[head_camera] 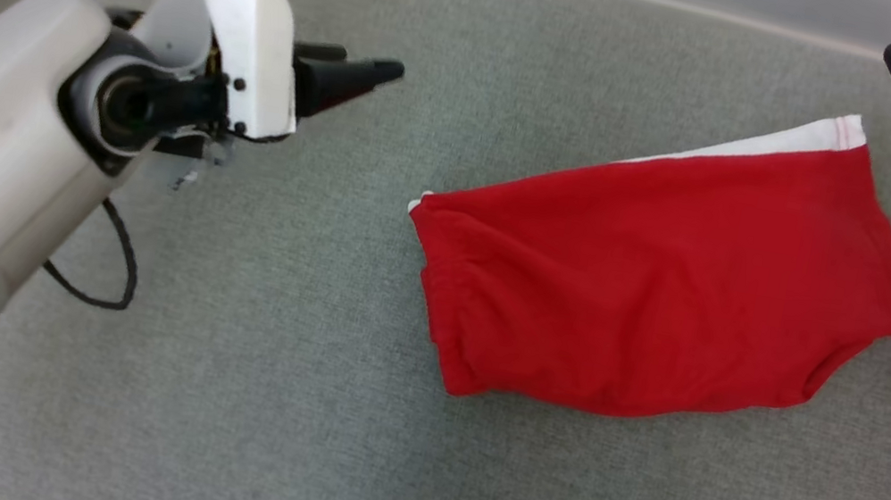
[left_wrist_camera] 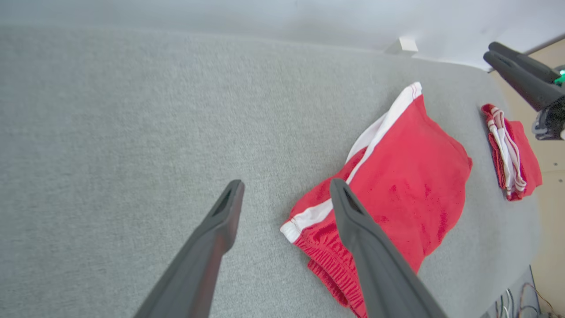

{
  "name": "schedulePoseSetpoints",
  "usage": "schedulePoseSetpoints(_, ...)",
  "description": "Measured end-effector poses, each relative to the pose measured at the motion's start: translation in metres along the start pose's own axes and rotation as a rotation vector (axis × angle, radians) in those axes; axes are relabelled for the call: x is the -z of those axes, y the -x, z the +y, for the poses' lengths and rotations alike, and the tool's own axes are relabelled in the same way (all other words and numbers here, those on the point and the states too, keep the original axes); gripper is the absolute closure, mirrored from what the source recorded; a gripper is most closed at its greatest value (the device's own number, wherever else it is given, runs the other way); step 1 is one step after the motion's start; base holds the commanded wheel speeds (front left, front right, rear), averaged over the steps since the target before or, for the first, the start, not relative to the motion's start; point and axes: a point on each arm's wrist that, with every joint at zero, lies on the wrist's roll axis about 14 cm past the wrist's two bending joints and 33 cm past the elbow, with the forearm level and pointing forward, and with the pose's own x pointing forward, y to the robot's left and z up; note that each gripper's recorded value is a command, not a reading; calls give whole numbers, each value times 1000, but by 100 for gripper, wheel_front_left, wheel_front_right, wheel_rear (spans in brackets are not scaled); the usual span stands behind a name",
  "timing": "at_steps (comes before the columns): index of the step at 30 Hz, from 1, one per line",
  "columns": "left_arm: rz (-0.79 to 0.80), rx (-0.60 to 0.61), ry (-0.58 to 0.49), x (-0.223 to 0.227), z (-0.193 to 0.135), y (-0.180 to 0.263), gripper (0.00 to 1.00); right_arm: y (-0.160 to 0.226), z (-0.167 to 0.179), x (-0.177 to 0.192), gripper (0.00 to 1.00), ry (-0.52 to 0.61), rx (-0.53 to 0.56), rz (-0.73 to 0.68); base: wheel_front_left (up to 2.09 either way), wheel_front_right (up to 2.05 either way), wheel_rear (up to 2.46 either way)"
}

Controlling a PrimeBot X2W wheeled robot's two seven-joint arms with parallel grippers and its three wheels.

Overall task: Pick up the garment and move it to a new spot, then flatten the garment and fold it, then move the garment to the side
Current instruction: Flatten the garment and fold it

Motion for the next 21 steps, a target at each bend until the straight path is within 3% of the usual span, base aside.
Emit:
schedulePoseSetpoints(1, 0, 0, 0, 0, 0, 0, 0, 0, 0, 0, 0, 0, 0, 0, 0, 0, 0)
schedulePoseSetpoints(5, -263, -28, -75, -22, 1, 21, 0, 17, 0, 4, 0, -57, 31, -128, 0, 0, 0)
schedulePoseSetpoints(6, -263, -28, -75, -22, 1, 21, 0, 17, 0, 4, 0, -57, 31, -128, 0, 0, 0)
schedulePoseSetpoints(8, -380, -112, -168, -31, 14, 34, 0, 21, -4, 18, 0, -87, 55, -122, 0, 0, 0)
schedulePoseSetpoints(10, -525, -158, -177, -39, 19, 47, 0, 21, -5, 39, 0, -110, 72, -81, 0, 0, 0)
schedulePoseSetpoints(12, -586, -211, -248, -26, 24, 53, 0, 20, -8, 54, 0, -113, 90, -49, 0, 0, 0)
schedulePoseSetpoints(15, -691, -246, -220, -8, 24, 65, 0, 18, -15, 72, 0, -131, 121, 6, 0, 0, 0)
schedulePoseSetpoints(21, -746, -314, -165, 29, 18, 82, 0, 10, -9, 115, 0, -169, 126, 190, 0, 0, 0)
